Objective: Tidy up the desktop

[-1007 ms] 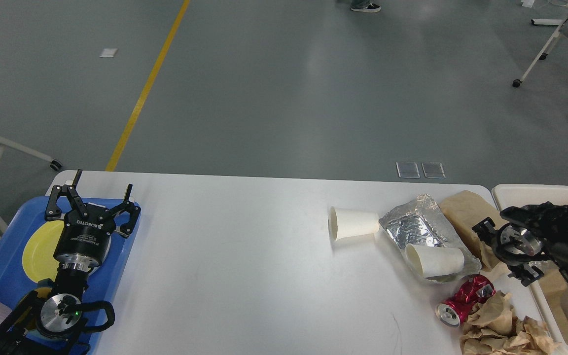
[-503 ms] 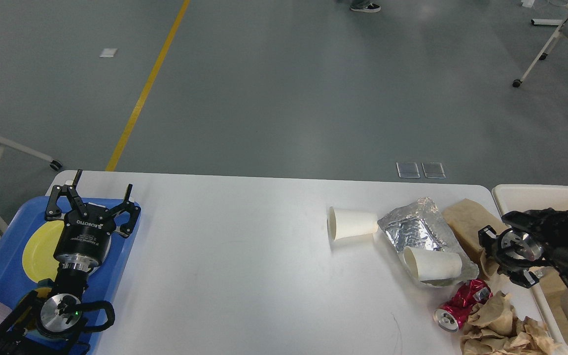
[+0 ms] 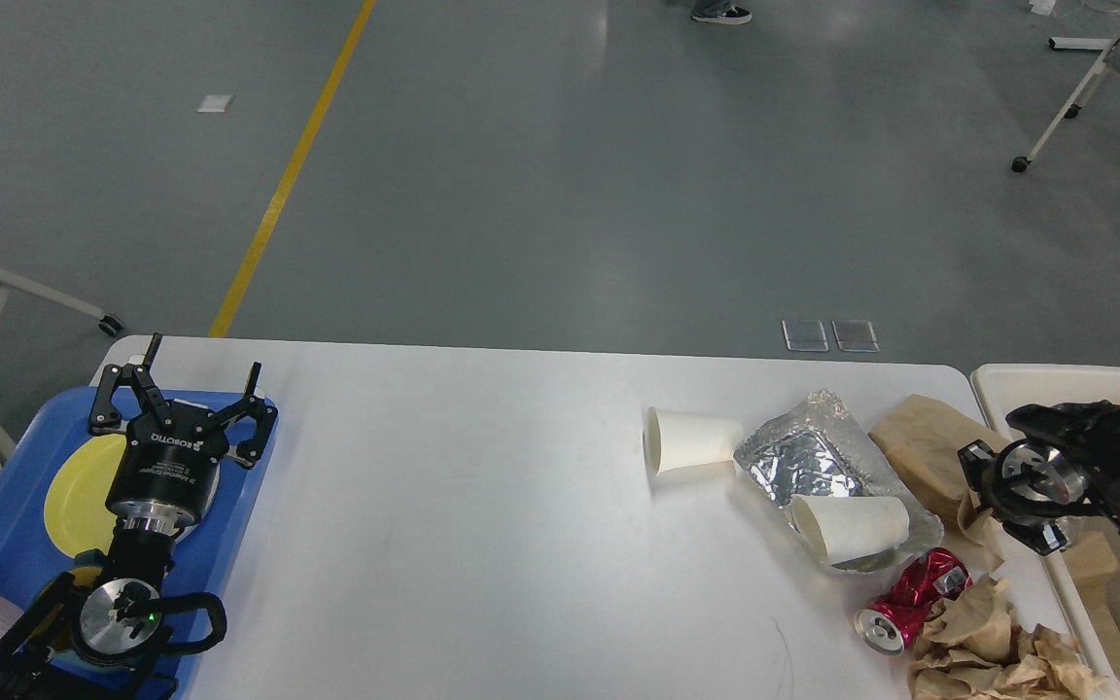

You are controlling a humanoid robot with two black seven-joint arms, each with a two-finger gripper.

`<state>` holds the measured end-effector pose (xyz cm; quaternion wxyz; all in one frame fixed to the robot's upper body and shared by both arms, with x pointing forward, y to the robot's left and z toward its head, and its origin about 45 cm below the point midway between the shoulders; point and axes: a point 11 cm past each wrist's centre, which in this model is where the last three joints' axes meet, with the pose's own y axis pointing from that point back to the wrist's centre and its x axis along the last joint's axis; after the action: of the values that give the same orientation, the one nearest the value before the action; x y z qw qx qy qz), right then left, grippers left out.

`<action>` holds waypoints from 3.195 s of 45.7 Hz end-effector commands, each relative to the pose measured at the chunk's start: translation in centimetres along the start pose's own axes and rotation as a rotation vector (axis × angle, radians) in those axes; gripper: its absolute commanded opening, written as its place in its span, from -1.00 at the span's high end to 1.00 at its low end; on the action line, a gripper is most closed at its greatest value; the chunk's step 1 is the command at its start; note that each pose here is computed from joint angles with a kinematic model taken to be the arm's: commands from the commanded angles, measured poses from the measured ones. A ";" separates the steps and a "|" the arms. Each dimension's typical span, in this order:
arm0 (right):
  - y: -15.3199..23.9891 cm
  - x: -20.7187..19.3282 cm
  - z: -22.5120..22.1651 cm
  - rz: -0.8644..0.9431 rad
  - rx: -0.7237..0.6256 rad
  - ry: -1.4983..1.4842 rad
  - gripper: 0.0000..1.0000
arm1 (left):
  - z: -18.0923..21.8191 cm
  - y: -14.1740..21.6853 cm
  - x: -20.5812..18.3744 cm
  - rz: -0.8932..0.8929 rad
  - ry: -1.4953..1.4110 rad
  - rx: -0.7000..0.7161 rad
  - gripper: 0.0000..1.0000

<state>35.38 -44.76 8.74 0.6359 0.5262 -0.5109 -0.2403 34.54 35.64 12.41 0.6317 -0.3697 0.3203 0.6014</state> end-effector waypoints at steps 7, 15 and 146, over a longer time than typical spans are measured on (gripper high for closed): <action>4.1 4.0 -0.8 -0.006 0.029 -0.041 1.00 | 0.1 0.0 0.0 0.000 0.001 -0.002 -0.92; 9.0 7.5 -0.8 0.013 -0.001 -0.014 1.00 | 0.0 0.0 0.1 0.002 0.001 -0.002 -0.92; -2.6 11.4 14.1 0.468 -0.040 0.119 -1.00 | 0.0 0.0 0.0 0.000 0.000 0.000 -0.92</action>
<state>25.04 -60.17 6.82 0.7087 0.3784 -0.5919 -0.0652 34.54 35.64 12.42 0.6317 -0.3698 0.3204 0.6014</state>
